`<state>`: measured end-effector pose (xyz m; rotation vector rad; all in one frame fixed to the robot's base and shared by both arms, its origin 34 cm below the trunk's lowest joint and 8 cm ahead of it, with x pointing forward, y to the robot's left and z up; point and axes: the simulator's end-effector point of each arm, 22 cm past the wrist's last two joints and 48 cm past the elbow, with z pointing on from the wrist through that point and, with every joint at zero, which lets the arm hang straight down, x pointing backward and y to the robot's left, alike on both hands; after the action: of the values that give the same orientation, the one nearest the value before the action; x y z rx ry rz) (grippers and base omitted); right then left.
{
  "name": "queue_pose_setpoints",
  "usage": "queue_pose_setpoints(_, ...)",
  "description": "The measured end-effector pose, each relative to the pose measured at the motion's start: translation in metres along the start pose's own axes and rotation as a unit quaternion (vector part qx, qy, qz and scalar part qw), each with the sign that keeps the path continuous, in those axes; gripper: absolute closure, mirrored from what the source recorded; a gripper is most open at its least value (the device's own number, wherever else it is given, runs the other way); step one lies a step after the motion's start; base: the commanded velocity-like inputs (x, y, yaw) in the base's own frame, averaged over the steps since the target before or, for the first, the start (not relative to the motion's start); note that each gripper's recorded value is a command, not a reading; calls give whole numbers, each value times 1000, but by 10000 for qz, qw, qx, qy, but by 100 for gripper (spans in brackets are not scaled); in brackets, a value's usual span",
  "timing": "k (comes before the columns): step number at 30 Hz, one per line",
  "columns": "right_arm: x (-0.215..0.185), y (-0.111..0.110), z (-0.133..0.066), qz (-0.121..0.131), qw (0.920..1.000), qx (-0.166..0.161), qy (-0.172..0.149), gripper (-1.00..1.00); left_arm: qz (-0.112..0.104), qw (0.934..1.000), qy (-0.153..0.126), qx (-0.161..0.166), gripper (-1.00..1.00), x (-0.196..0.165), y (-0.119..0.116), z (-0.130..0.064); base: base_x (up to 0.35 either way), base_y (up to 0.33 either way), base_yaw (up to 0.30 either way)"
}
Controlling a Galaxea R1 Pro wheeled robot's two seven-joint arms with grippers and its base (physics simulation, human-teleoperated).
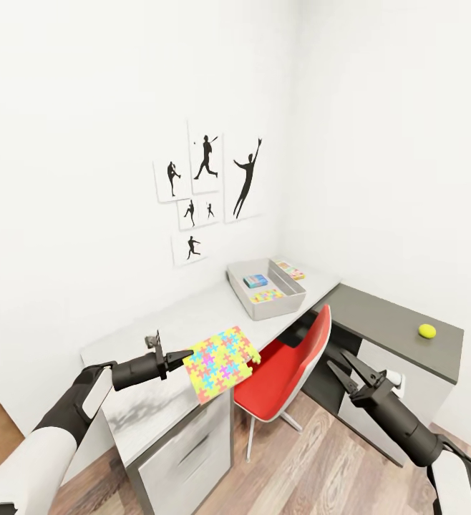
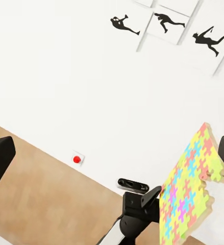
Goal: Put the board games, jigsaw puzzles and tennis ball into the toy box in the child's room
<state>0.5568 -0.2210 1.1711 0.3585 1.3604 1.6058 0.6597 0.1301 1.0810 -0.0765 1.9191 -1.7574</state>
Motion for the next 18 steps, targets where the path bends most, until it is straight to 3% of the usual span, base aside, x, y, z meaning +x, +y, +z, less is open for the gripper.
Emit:
queue_pose_setpoints(10, 0, 1, 0, 11, 10000, -24, -10, -100, 1, 10000, 3, -2, 100, 0, 0, 0, 0, 0, 0)
queue_pose_setpoints(18, 7, -12, 0, 218, 9997, 100, -16, -100, -137, 9999, 38, 49, 100, 15, 5, 8, 50, 0, 0)
